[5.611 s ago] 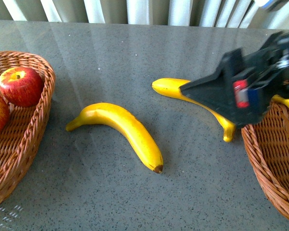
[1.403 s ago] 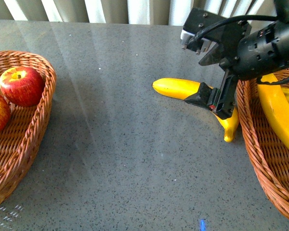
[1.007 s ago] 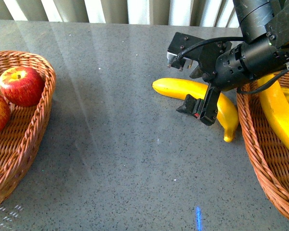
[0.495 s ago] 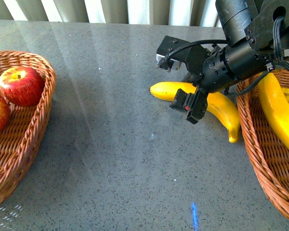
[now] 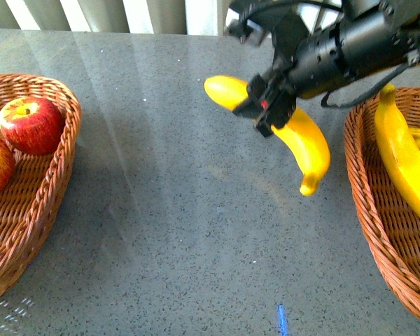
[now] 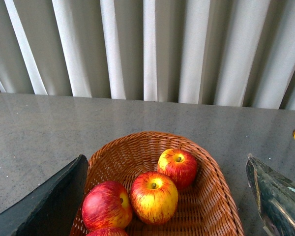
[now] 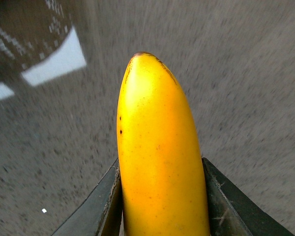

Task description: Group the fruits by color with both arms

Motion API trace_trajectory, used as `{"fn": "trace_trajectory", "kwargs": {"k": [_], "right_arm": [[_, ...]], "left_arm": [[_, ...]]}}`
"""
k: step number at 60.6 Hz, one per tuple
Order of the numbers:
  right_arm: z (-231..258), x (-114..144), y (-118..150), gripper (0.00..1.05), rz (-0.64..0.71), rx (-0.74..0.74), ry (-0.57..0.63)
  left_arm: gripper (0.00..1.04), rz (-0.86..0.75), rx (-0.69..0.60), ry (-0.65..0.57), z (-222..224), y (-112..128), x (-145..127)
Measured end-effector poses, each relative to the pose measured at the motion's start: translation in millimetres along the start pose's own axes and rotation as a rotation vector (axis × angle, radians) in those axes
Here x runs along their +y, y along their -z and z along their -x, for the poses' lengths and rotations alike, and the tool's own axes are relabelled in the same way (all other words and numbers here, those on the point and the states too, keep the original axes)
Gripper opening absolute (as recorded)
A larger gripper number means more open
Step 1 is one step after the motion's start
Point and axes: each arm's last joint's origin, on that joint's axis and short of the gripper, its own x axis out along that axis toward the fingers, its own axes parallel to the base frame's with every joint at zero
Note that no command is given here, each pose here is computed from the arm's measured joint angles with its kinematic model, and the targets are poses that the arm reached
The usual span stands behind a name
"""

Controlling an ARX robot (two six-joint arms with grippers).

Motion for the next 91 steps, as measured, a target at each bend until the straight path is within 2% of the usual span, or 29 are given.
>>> {"fn": "trace_trajectory", "kwargs": {"k": [10, 21, 34, 40, 51, 61, 84, 86, 91], "right_arm": [[42.7, 8.3, -23.9, 0.36, -0.001, -0.121, -0.018], [90.3, 17.0, -18.3, 0.36, -0.011, -0.166, 0.011], [152.8, 6.5, 16.4, 0.36, -0.137, -0.18, 0.173], [175.6, -2.7, 40.4, 0.36, -0.2, -0.155, 0.278], [187.7, -6.5, 88.5, 0.36, -0.329, -0.057, 0.358], [192.5, -8.0, 111.4, 0.36, -0.4, -0.018, 0.419], [207.2, -7.3, 147.8, 0.94, -0.502, 0.048, 0.476], [211.0, -6.8, 149.7, 0.97, -0.508, 0.042, 0.48], [224.7, -5.7, 152.4, 0.95, -0.512, 0.014, 0.504]], "left_arm": [[0.96, 0.0, 0.001, 0.0, 0.0, 0.1, 0.0], [0.96, 0.0, 0.001, 0.0, 0.0, 0.1, 0.0], [0.96, 0.0, 0.0, 0.0, 0.0, 0.0, 0.0], [0.96, 0.0, 0.001, 0.0, 0.0, 0.1, 0.0], [0.96, 0.0, 0.0, 0.0, 0.0, 0.0, 0.0], [0.96, 0.0, 0.0, 0.0, 0.0, 0.0, 0.0], [0.96, 0.0, 0.0, 0.0, 0.0, 0.0, 0.0], [0.96, 0.0, 0.0, 0.0, 0.0, 0.0, 0.0], [0.96, 0.0, 0.001, 0.0, 0.0, 0.1, 0.0]]}}
